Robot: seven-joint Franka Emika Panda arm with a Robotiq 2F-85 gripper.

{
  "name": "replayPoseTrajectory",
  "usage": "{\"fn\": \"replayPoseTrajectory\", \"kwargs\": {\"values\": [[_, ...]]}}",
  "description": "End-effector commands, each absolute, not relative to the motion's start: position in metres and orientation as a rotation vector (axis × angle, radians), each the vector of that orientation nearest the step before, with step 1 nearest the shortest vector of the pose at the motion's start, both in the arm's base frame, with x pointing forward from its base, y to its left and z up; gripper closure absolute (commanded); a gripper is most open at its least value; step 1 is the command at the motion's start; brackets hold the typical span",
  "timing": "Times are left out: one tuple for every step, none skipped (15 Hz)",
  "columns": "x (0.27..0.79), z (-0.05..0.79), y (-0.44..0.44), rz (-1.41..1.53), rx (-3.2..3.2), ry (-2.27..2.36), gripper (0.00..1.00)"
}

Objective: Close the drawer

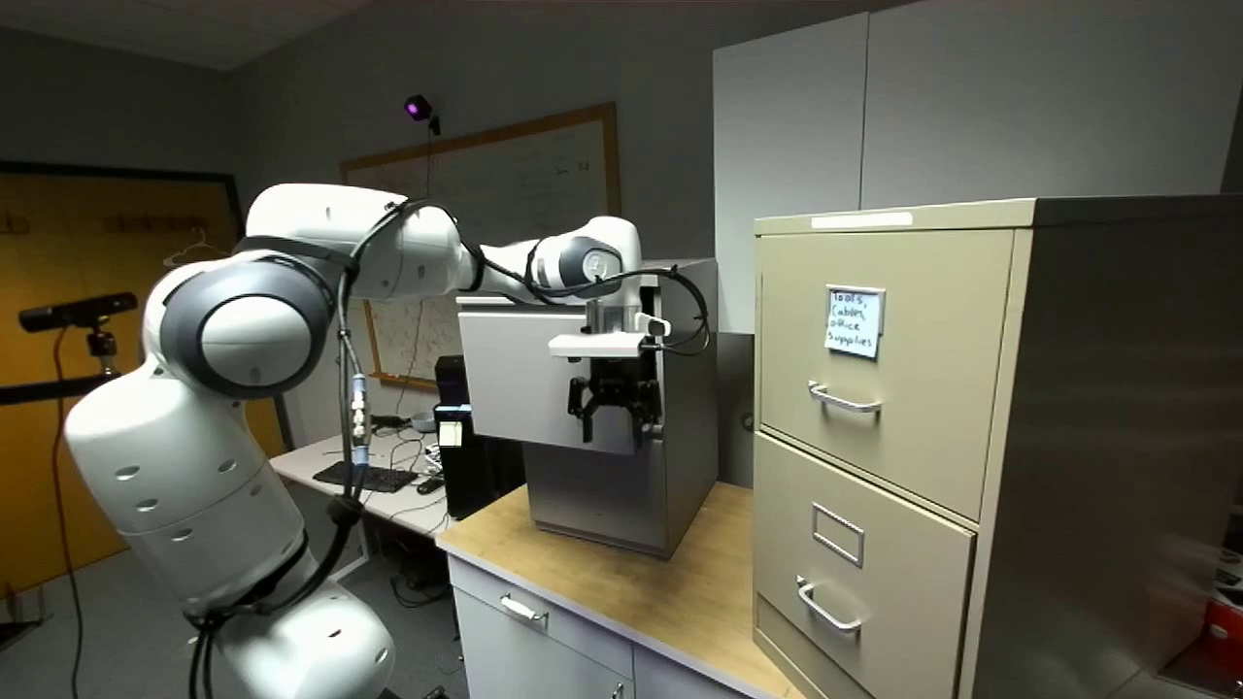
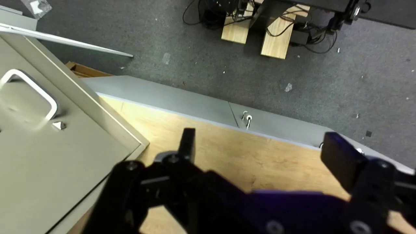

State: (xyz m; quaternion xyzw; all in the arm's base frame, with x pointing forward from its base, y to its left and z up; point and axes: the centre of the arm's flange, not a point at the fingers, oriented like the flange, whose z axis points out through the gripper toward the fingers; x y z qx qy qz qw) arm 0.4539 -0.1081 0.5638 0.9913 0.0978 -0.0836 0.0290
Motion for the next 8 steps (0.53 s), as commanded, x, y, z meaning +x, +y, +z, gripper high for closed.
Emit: {"fn": "replayPoseTrajectory", "kwargs": {"values": [[0.468, 0.592, -0.087, -0.092, 3.050, 0.250, 0.18], [0.471, 0.600, -0.080, -0.035, 3.045, 0.230, 0.25], [0.473, 0.608, -0.073, 0.024, 3.039, 0.207, 0.31], [0.475, 0.616, -0.066, 0.116, 3.024, 0.167, 0.41], [0.477, 0.625, -0.059, 0.198, 3.009, 0.133, 0.48], [0.479, 0.633, -0.052, 0.272, 2.996, 0.090, 0.56], [0.479, 0.642, -0.044, 0.352, 2.977, 0.058, 0.64], [0.480, 0.649, -0.037, 0.431, 2.959, 0.022, 0.71]]}}
